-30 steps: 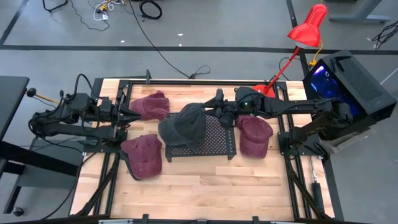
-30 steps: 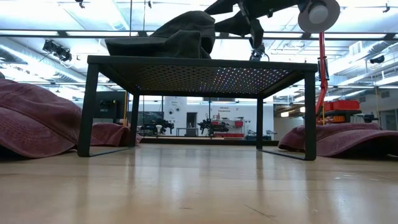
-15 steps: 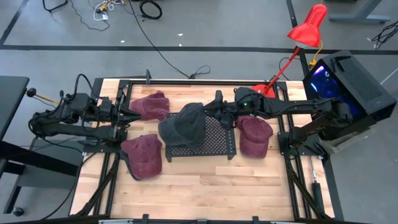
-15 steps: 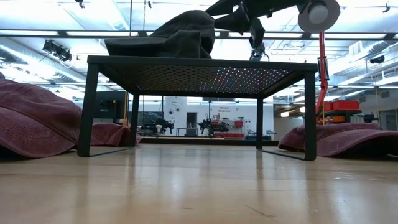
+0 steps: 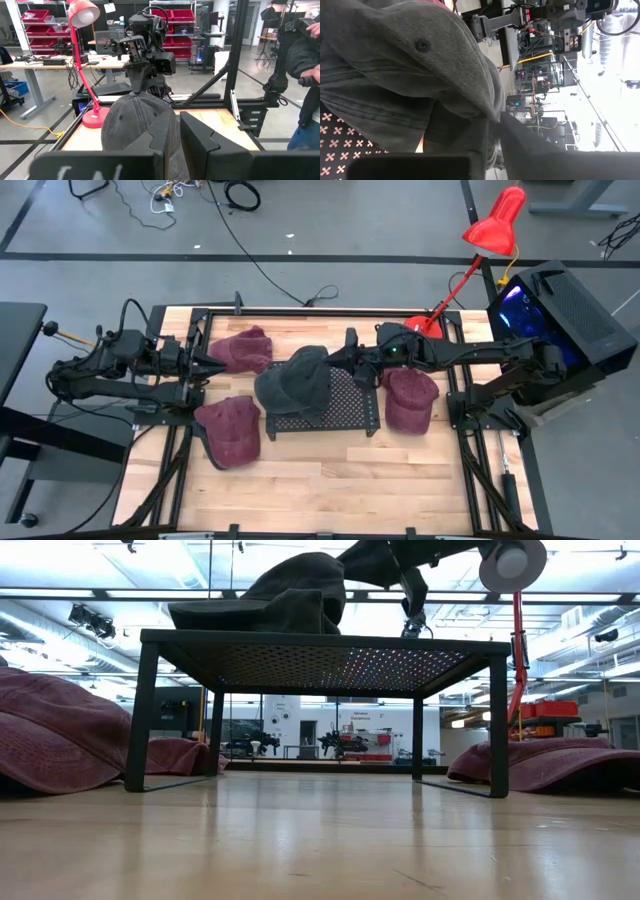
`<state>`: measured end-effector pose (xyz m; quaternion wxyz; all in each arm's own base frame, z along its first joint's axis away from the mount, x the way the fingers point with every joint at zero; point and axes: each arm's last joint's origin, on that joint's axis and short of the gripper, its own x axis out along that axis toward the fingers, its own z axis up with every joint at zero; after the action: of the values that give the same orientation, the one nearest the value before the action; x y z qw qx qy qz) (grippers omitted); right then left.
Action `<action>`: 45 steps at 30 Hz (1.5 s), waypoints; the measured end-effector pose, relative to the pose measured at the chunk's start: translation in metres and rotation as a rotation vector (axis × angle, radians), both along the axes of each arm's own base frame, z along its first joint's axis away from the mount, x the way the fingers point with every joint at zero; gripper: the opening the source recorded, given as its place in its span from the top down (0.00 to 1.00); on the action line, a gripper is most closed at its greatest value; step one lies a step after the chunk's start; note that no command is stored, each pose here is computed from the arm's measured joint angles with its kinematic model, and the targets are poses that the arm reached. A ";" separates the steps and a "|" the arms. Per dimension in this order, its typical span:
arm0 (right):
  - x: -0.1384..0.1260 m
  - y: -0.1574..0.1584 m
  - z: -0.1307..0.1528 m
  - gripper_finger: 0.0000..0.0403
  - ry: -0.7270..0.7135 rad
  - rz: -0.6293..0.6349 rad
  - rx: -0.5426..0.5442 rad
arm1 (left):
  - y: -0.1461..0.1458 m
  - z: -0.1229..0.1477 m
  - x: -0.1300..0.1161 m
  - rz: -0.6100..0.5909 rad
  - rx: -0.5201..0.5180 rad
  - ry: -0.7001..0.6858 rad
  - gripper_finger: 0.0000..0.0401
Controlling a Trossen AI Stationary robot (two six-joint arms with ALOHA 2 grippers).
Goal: Pick & Place hat
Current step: Stack the right black cap on top of the black cap on the shelf
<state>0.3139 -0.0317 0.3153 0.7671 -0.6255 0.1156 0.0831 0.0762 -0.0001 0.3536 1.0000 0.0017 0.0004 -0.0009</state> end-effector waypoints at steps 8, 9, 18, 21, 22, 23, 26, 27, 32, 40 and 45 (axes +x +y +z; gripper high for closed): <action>0.000 0.002 0.000 0.98 -0.001 -0.008 0.049 | 0.000 0.000 0.000 0.000 0.000 0.000 0.88; 0.000 0.002 0.000 0.98 -0.001 -0.010 0.055 | 0.000 0.000 0.000 0.000 0.000 0.000 0.88; 0.001 0.003 0.002 1.00 -0.023 -0.020 0.102 | 0.000 0.000 0.000 0.001 0.000 0.000 0.88; 0.001 0.003 0.007 1.00 -0.070 -0.039 0.131 | 0.000 0.000 0.000 0.000 0.000 0.000 0.88; 0.000 0.003 0.009 1.00 -0.083 -0.042 0.141 | 0.000 0.000 0.000 0.001 0.000 0.000 0.88; 0.001 0.003 0.011 1.00 -0.102 -0.042 0.145 | 0.000 0.000 0.000 0.000 0.000 0.000 0.88; 0.000 0.003 0.013 1.00 -0.115 -0.048 0.165 | 0.000 0.000 0.000 0.000 0.000 0.000 0.88; 0.000 0.004 0.014 1.00 -0.118 -0.046 0.165 | 0.000 0.000 0.000 0.001 0.000 0.000 0.88; 0.001 0.009 0.030 1.00 -0.163 -0.027 0.163 | 0.000 0.000 0.000 0.001 0.000 0.000 0.88; 0.001 0.012 0.065 1.00 -0.260 -0.018 0.231 | 0.000 0.000 0.000 0.000 0.000 0.000 0.88; 0.000 0.016 0.082 1.00 -0.303 -0.019 0.221 | 0.000 0.000 0.000 0.000 0.000 0.000 0.88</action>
<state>0.3140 -0.0158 0.3975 0.8405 -0.5418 -0.0054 -0.0072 0.0762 -0.0001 0.3536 1.0000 0.0017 0.0004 -0.0008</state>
